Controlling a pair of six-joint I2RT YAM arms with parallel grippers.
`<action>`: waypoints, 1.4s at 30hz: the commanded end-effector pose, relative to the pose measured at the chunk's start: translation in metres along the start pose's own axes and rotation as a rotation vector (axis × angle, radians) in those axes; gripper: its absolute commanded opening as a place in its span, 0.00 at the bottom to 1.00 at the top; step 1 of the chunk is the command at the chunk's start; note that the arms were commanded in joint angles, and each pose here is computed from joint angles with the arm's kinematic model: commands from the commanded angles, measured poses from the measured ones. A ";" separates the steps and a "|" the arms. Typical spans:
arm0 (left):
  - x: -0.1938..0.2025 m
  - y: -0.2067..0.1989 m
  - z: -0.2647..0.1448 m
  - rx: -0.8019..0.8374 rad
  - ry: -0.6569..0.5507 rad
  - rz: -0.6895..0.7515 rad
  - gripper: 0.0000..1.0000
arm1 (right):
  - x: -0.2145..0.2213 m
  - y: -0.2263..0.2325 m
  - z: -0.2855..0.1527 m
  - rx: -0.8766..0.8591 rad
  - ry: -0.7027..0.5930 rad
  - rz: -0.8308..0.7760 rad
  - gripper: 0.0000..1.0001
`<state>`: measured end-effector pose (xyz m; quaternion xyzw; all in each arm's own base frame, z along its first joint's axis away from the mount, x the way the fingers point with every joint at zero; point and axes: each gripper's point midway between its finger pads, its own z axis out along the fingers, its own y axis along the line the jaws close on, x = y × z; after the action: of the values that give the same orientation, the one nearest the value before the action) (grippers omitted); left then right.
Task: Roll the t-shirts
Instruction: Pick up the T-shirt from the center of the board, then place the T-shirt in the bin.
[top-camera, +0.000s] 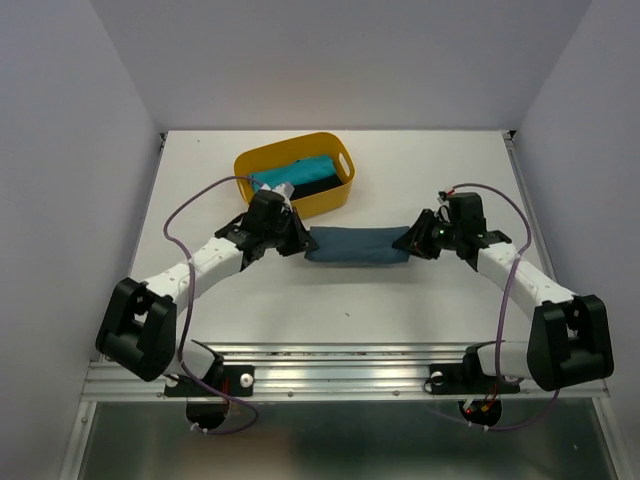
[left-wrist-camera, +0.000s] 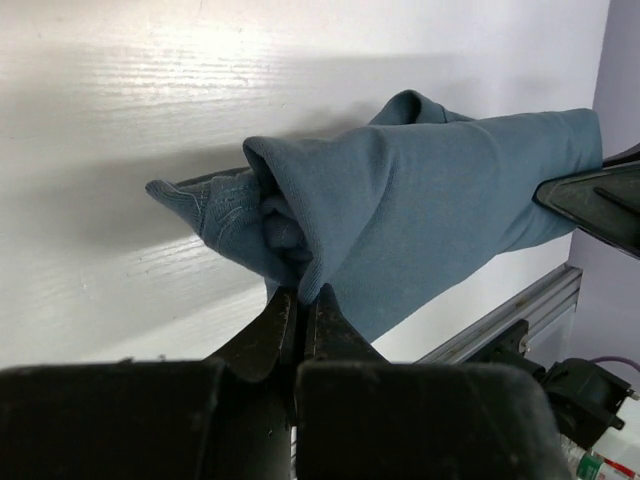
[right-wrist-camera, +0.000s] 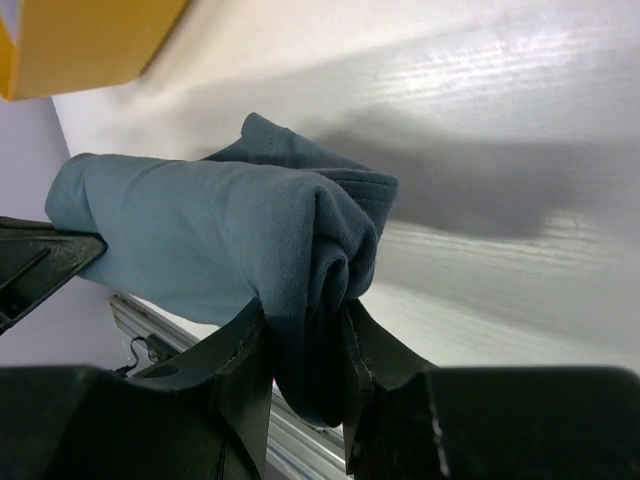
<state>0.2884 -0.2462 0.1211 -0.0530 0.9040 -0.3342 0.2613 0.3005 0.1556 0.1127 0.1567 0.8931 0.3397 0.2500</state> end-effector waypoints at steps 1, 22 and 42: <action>-0.048 -0.040 -0.040 0.042 -0.151 0.065 0.00 | -0.046 0.046 -0.029 -0.080 -0.138 -0.097 0.01; -0.205 -0.027 -0.105 -0.199 -0.384 0.112 0.00 | -0.174 0.219 0.030 -0.248 -0.164 -0.388 0.01; -0.195 0.043 -0.057 -0.374 -0.247 0.083 0.00 | -0.162 0.173 0.156 -0.064 -0.032 -0.425 0.01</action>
<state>0.4314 -0.1310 0.2113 -0.1198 0.9144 -0.1459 0.3581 0.5240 0.3016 0.1733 -0.0269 0.8970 0.3272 0.2961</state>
